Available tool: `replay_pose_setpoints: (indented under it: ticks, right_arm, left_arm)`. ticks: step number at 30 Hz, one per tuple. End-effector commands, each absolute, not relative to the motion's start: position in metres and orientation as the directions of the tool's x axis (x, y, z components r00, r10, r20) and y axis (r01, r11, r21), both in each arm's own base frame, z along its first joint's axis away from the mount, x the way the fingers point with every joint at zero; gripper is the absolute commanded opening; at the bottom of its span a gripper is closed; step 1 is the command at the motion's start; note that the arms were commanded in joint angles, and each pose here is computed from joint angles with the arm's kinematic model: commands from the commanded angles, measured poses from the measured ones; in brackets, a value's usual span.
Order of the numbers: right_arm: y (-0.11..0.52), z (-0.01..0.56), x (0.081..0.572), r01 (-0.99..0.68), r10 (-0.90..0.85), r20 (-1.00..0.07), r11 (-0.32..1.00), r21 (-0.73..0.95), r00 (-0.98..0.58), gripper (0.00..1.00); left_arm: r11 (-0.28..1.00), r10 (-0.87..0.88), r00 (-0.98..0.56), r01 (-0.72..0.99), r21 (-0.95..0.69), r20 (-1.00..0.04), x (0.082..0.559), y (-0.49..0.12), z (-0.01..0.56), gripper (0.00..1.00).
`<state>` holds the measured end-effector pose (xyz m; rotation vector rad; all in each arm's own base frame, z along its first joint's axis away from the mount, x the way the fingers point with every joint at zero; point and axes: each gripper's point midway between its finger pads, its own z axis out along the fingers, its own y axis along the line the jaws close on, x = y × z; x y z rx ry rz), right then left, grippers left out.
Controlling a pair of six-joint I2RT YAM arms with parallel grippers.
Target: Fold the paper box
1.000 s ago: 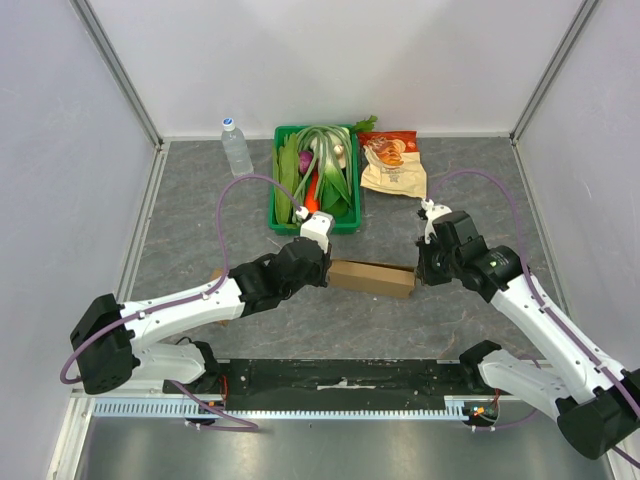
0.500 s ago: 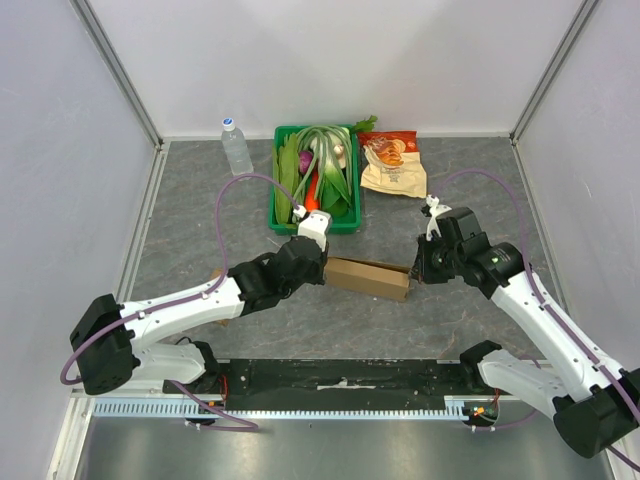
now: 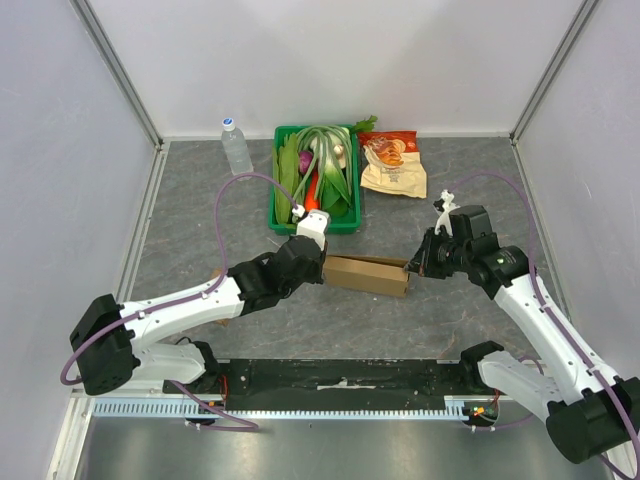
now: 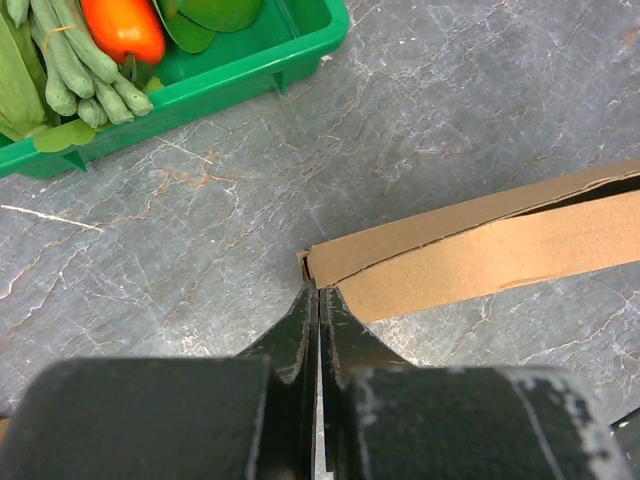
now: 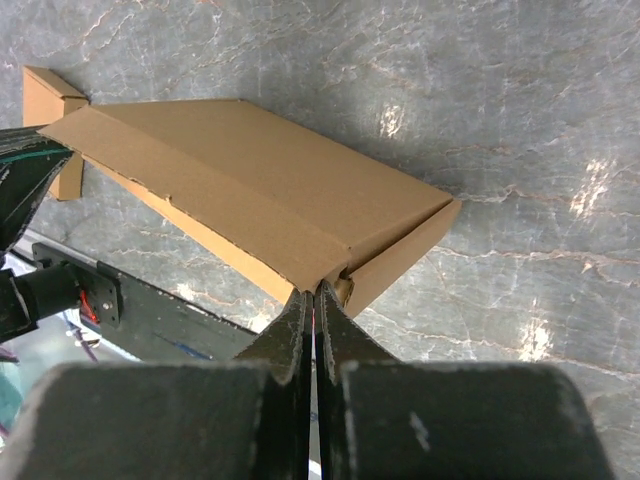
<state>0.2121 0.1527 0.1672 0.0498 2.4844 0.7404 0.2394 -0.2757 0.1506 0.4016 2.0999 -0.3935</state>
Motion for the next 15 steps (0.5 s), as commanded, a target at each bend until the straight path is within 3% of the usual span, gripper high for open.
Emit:
replay_pose_setpoints:
  ticks: [1,8,15]
  right_arm:
    - [0.167,0.184,0.211,-0.202,0.146,-0.515,0.805,0.559,-0.844,0.0]
    - [0.129,0.169,0.201,-0.221,-0.003,-0.529,0.91,0.349,-0.849,0.0]
    - [0.126,0.147,0.188,-0.231,-0.051,-0.468,0.913,0.337,-0.882,0.0]
  left_arm:
    - [0.838,0.189,-0.546,0.523,-0.156,-0.817,0.219,-0.292,0.137,0.02]
    - [0.85,0.188,-0.552,0.506,-0.147,-0.812,0.221,-0.289,0.129,0.02]
    - [0.853,0.188,-0.566,0.498,-0.152,-0.803,0.221,-0.291,0.123,0.02]
